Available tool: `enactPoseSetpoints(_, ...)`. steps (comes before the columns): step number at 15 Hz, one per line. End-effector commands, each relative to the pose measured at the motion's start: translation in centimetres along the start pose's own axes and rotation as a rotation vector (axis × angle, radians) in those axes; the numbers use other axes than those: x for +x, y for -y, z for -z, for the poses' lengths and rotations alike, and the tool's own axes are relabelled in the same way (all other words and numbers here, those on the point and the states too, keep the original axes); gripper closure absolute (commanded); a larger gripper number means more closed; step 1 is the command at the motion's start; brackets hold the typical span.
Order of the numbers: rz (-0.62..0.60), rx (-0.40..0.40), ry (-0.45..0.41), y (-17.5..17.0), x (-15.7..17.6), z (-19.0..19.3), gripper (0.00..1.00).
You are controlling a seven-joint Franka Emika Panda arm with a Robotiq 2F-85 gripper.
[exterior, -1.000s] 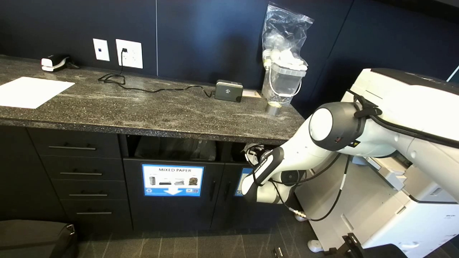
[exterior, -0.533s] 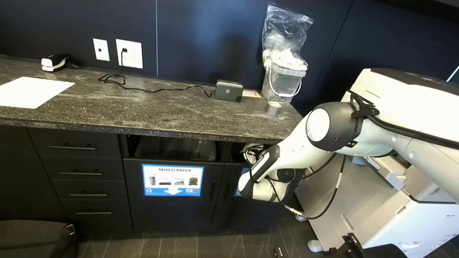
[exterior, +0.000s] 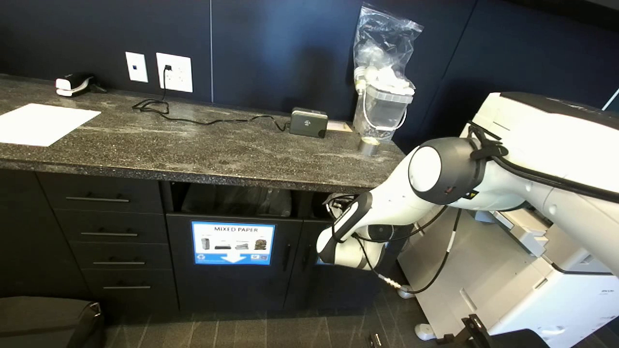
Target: Pick up the three papers from the countertop and put them in the bin on the right
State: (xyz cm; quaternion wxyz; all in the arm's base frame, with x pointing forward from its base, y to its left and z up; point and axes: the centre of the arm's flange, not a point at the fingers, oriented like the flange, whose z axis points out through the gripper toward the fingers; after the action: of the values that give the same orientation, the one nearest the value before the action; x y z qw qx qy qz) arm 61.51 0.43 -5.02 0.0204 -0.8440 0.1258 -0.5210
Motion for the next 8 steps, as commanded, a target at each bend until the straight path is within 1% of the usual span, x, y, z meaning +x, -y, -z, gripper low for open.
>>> enactPoseSetpoints(1,0.003,-0.017,-0.012,0.42,-4.17,-6.31,0.98)
enactPoseSetpoints(2,0.003,-0.02,-0.005,0.47,-4.19,-6.38,0.98)
enactPoseSetpoints(3,0.005,-0.021,0.003,0.52,-4.24,-6.42,0.86)
enactPoseSetpoints(4,0.008,-0.018,0.013,0.6,-4.29,-6.48,0.64)
enactPoseSetpoints(5,0.011,-0.017,0.022,0.68,-4.38,-6.56,0.61)
enactPoseSetpoints(6,0.011,-0.015,0.031,0.76,-4.48,-6.66,0.61)
enactPoseSetpoints(8,0.006,-0.01,0.047,0.92,-4.61,-6.85,0.49)
